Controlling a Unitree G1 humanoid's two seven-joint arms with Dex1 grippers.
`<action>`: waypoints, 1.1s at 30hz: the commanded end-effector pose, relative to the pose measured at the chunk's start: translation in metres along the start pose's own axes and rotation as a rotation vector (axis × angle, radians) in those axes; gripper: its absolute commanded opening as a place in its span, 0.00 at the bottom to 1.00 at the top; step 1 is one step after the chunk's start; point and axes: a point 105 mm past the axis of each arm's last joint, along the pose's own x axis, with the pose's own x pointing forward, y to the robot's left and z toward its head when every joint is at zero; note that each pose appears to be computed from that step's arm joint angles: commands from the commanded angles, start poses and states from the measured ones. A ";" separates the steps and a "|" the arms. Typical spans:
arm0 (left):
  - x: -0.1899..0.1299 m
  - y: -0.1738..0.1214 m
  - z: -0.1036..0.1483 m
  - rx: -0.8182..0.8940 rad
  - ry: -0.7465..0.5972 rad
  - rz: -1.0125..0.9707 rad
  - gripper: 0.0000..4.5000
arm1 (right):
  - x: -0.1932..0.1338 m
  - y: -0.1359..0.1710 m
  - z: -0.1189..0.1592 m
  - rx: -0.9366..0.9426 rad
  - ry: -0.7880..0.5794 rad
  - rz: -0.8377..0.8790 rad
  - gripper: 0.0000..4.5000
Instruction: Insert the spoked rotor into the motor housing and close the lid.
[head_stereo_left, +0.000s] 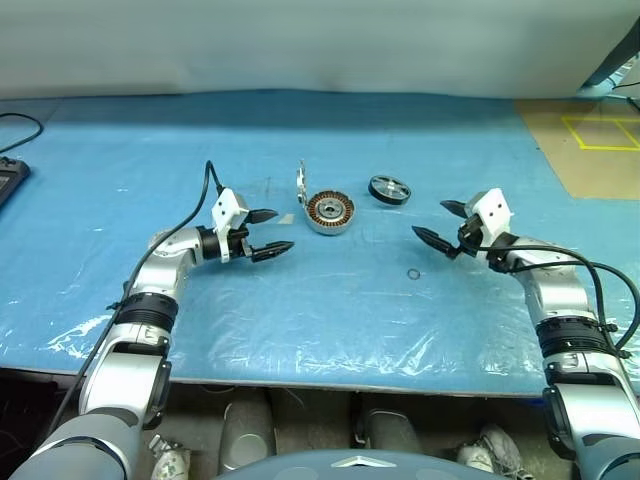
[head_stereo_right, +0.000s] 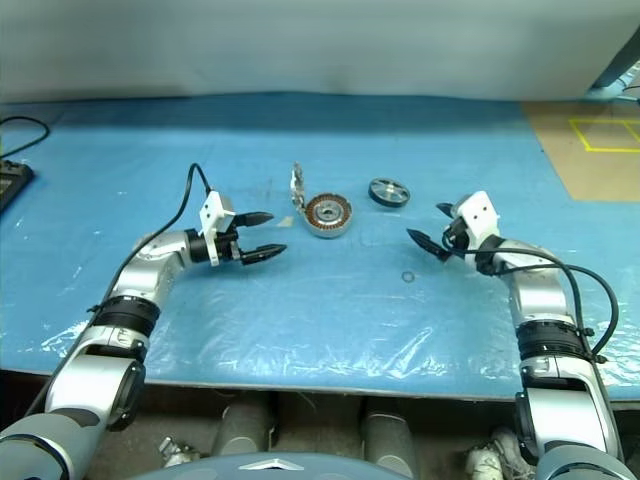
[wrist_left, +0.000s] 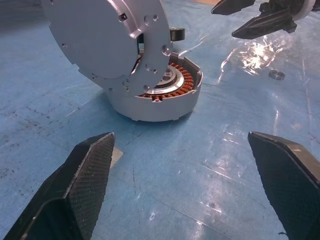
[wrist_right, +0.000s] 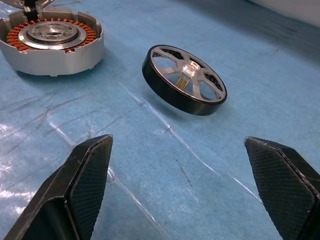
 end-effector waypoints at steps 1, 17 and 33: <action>-0.001 0.002 0.009 0.029 -0.024 0.006 1.00 | 0.000 -0.003 0.011 -0.023 -0.038 -0.010 0.99; -0.006 0.004 0.009 0.027 -0.015 0.006 1.00 | 0.000 -0.004 0.002 -0.008 -0.012 -0.024 0.99; -0.003 0.006 0.007 0.019 -0.026 0.014 1.00 | 0.004 -0.003 0.006 -0.005 -0.014 0.008 0.99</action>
